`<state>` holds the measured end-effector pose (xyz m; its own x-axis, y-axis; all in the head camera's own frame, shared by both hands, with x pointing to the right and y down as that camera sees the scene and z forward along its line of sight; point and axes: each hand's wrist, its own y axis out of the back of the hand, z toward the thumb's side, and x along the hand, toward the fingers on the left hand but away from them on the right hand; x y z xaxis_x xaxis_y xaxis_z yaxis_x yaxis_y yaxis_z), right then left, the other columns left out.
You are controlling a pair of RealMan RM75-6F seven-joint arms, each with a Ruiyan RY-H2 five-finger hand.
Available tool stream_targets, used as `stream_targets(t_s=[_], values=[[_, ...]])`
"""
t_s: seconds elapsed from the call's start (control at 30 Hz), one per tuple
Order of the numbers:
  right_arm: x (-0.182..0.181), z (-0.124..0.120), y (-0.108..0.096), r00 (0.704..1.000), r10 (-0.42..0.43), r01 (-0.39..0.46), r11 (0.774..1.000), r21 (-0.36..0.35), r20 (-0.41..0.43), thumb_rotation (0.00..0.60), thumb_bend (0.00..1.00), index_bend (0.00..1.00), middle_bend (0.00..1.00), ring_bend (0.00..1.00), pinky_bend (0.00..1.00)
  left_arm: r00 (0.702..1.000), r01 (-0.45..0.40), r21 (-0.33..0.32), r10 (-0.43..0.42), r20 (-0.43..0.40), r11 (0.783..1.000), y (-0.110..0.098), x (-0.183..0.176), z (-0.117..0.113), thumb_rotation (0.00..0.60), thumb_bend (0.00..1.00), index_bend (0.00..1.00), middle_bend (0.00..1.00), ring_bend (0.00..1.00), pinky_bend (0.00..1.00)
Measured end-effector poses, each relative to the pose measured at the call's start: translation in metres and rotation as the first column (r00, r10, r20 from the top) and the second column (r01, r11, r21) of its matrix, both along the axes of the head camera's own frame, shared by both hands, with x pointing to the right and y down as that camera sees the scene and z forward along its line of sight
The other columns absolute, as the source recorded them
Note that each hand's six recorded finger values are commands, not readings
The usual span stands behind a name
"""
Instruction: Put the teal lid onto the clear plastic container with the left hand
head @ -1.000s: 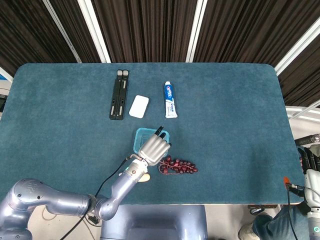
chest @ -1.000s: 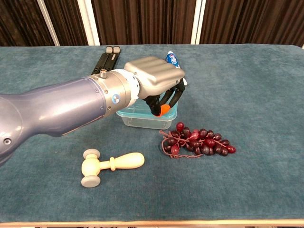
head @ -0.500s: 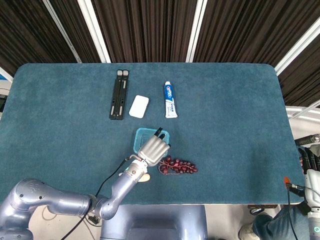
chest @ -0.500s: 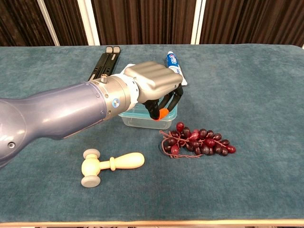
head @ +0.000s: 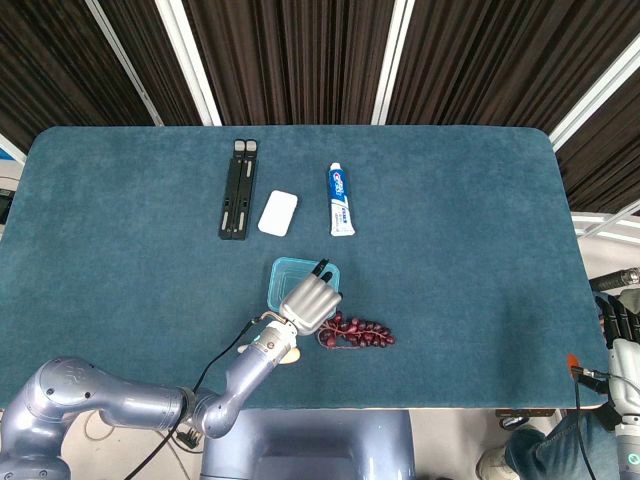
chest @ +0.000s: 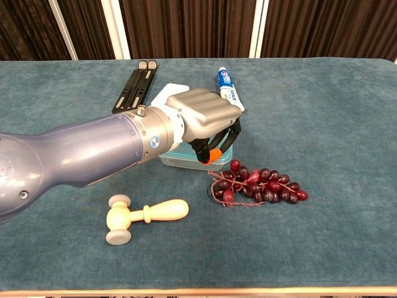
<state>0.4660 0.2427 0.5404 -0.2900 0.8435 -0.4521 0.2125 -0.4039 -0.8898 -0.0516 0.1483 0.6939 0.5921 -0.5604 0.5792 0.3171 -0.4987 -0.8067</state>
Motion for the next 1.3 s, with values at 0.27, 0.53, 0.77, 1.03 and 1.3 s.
stream_targets(t_s=[0.27,0.53,0.77,1.03,1.3], values=[[0.000,0.000,0.000,1.000,0.001,-0.001,1.000,0.001,0.000,0.600,0.35,0.00,0.00,0.00,0.00,1.000,-0.014,0.023,0.013,0.009,1.000,0.002,-0.001,0.006,0.600,0.54,0.67,0.56,0.23,0.08],[0.000,-0.001,0.000,1.000,0.000,0.000,1.000,0.006,0.000,0.600,0.35,0.00,0.00,0.00,0.00,0.999,-0.022,0.035,0.021,0.032,0.999,0.004,-0.007,0.014,0.600,0.54,0.67,0.56,0.23,0.08],[0.000,-0.001,0.000,1.000,0.000,0.000,1.000,0.006,0.000,0.600,0.35,0.00,0.00,0.00,0.00,0.999,-0.030,0.049,0.028,0.037,0.998,0.006,-0.009,0.016,0.600,0.54,0.67,0.57,0.23,0.08],[0.000,-0.001,-0.001,1.000,-0.001,0.001,1.000,0.010,-0.001,0.600,0.36,0.00,0.00,0.00,0.00,0.998,-0.028,0.058,0.025,0.053,0.998,0.006,-0.016,0.022,0.600,0.54,0.67,0.56,0.23,0.08],[0.000,-0.002,-0.001,1.000,-0.007,0.008,1.000,0.015,-0.006,0.600,0.35,0.00,0.00,0.00,0.00,0.996,0.067,0.090,-0.062,-0.063,0.994,-0.019,-0.012,-0.011,0.600,0.48,0.39,0.38,0.16,0.06]])
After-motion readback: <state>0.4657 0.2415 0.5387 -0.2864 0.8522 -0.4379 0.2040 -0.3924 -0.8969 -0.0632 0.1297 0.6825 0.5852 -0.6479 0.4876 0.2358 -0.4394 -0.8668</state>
